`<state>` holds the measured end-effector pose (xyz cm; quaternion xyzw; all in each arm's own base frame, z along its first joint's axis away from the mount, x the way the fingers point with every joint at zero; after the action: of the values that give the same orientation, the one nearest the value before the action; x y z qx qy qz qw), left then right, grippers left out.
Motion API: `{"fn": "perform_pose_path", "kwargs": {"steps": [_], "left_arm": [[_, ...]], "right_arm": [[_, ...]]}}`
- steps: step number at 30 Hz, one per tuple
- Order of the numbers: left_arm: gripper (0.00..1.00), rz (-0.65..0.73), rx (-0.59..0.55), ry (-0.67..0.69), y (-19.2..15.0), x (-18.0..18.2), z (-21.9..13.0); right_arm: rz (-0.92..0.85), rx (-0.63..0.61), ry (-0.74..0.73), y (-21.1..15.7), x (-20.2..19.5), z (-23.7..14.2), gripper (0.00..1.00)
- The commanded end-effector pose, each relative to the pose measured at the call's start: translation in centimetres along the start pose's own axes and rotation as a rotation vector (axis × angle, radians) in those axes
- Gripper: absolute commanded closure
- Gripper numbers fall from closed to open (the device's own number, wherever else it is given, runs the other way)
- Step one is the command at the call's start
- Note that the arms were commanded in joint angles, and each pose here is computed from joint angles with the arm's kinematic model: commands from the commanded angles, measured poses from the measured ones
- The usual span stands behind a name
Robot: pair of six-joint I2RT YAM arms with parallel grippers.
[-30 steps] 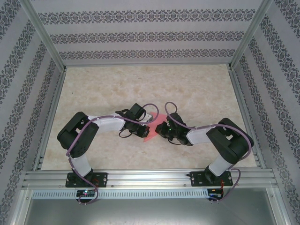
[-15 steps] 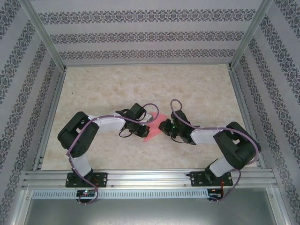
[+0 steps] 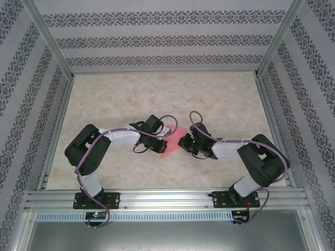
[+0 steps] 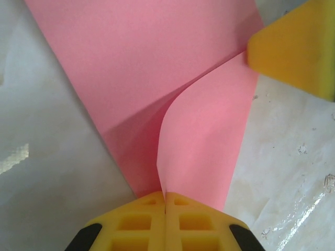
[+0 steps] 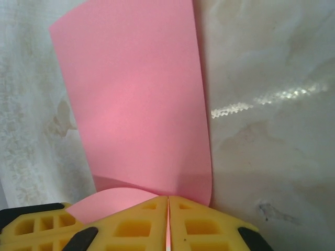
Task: Fold a paper plane with a square sheet of paper (pick it up from the middle)
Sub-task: Third fold the triangle at the center of the table.
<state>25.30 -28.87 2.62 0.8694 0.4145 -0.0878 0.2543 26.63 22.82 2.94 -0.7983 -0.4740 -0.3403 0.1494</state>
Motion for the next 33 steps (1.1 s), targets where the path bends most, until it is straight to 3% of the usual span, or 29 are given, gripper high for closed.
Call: {"fn": "perform_pose_path", "kwargs": {"steps": [1, 11, 22, 33], "left_arm": [[1.00, -0.048, 0.090, 0.075, -2.2, 2.1, 1.0], [1.00, -0.051, 0.100, 0.057, -2.4, 1.9, 1.4], [1.00, -0.051, 0.108, 0.056, -2.3, 2.0, 1.6], [1.00, -0.051, 0.109, 0.088, -2.4, 2.4, 1.3]], "right_arm": [[-0.028, -0.043, -0.005, 1.4, 0.8, -1.0, 0.89], [0.019, -0.010, -0.128, 0.7, -3.3, 1.2, 0.91], [-0.047, -0.072, -0.026, 1.6, 1.5, -2.5, 0.90], [-0.055, -0.075, 0.037, -0.2, 3.0, -2.0, 0.88]]}}
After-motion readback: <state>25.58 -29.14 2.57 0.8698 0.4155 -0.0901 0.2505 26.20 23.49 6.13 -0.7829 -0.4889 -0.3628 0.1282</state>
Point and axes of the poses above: each hand's point on the last joint's axis, 136 mm out from that joint toward the fingers, its own z axis out along the fingers, its own x axis along the line the jaws close on, y = z × x, the point moved 1 cm from there along -z, back along the fingers, and after that the axes turned 7 degrees about z, right-handed, at the moved point
